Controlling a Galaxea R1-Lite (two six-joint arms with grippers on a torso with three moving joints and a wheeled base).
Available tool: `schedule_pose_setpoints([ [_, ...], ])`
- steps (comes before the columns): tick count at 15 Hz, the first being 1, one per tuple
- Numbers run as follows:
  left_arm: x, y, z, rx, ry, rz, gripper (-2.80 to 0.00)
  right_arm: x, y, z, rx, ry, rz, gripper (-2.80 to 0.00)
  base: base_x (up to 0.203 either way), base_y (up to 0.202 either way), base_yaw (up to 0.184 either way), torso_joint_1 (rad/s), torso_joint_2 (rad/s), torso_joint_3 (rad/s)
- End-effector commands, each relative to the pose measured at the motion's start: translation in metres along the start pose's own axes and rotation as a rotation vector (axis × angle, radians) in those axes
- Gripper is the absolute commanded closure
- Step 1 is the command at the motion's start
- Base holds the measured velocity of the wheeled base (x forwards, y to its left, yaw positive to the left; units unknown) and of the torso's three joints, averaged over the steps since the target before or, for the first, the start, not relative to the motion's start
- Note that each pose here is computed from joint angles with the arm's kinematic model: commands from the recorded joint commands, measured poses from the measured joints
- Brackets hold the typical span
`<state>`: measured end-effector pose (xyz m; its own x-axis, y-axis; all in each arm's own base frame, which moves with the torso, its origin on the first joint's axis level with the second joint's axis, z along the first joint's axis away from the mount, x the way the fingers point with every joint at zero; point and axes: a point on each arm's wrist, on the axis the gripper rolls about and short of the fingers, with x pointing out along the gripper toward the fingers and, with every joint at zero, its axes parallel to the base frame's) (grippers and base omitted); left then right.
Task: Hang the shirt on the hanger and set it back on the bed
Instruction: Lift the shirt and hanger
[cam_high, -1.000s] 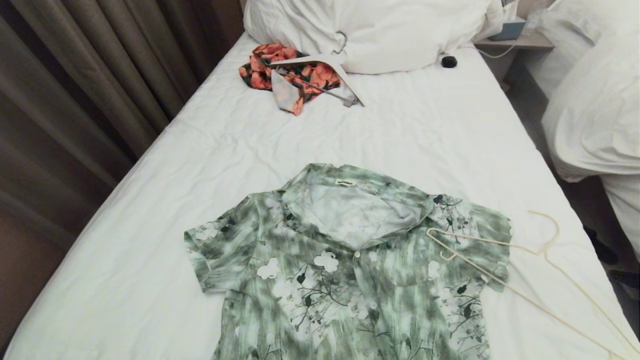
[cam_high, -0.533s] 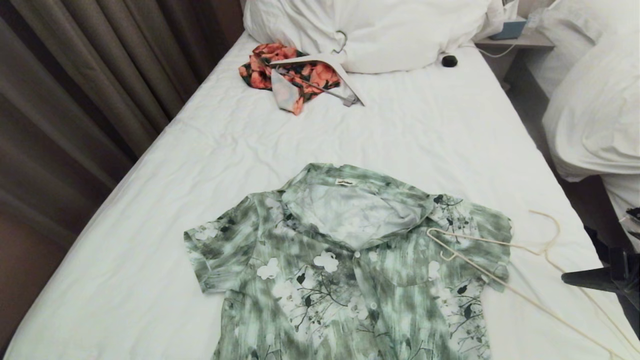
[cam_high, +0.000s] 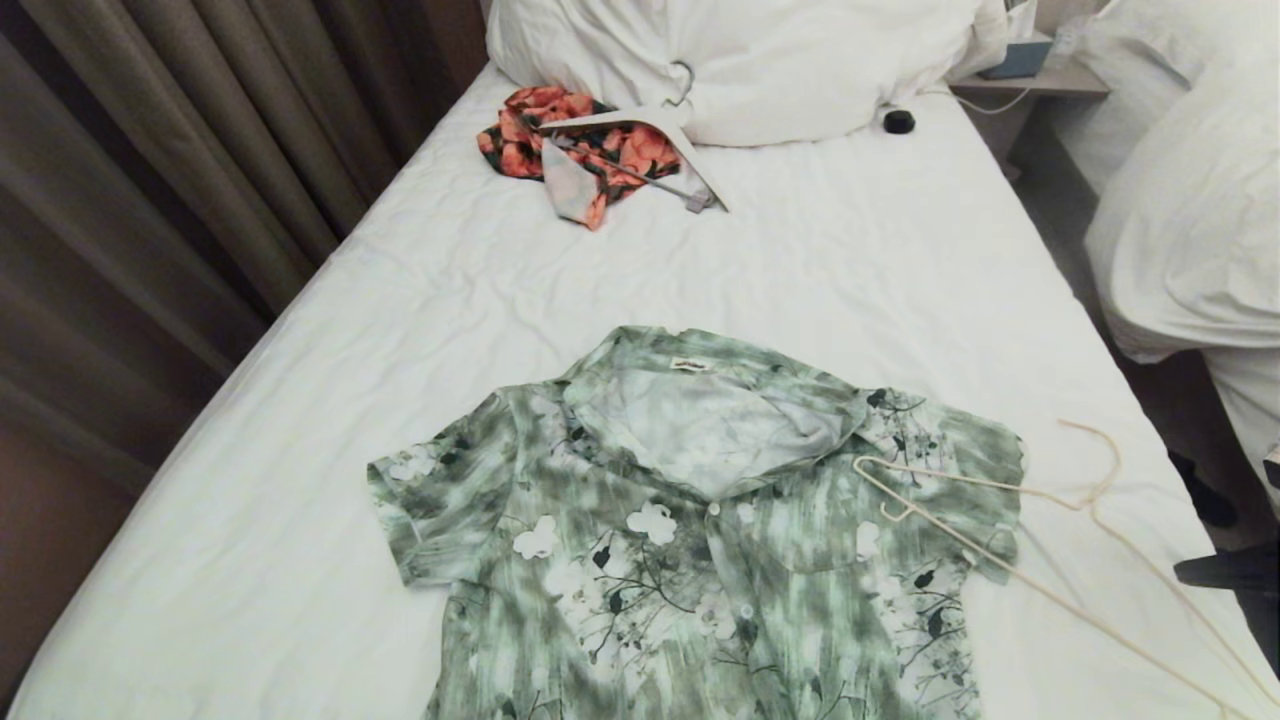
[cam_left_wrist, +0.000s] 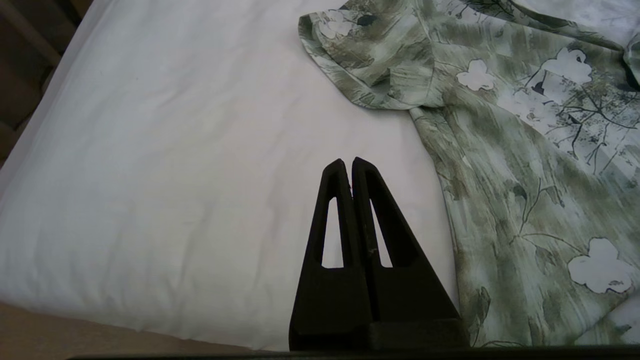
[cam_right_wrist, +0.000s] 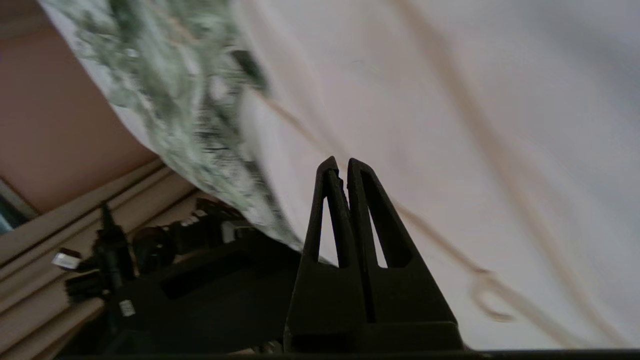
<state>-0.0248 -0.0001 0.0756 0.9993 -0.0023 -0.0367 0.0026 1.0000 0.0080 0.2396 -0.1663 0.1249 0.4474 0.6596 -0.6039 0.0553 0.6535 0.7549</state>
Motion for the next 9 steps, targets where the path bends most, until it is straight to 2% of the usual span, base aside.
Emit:
schedule_pose_setpoints([
  [1,0.0,0.0,0.0,0.0,0.0,0.0,0.0,0.004,-0.013,0.004,0.019,0.017,0.007,0.0,0.0,0.0,0.0,0.0,0.0,0.0],
  [2,0.0,0.0,0.0,0.0,0.0,0.001,0.0,0.004,-0.013,0.005,0.008,0.011,0.003,-2.8,0.0,0.0,0.0,0.0,0.0,0.0],
  [4,0.0,0.0,0.0,0.0,0.0,0.001,0.0,0.004,-0.015,0.009,-0.041,-0.014,-0.007,-2.8,0.0,0.0,0.0,0.0,0.0,0.0],
  [7,0.0,0.0,0.0,0.0,0.0,0.001,0.0,0.011,-0.025,0.011,-0.061,-0.004,0.004,-2.8,0.0,0.0,0.0,0.0,0.0,0.0],
  [9,0.0,0.0,0.0,0.0,0.002,-0.001,0.0,0.013,-0.028,0.014,-0.076,-0.032,0.05,-2.8,0.0,0.0,0.0,0.0,0.0,0.0],
])
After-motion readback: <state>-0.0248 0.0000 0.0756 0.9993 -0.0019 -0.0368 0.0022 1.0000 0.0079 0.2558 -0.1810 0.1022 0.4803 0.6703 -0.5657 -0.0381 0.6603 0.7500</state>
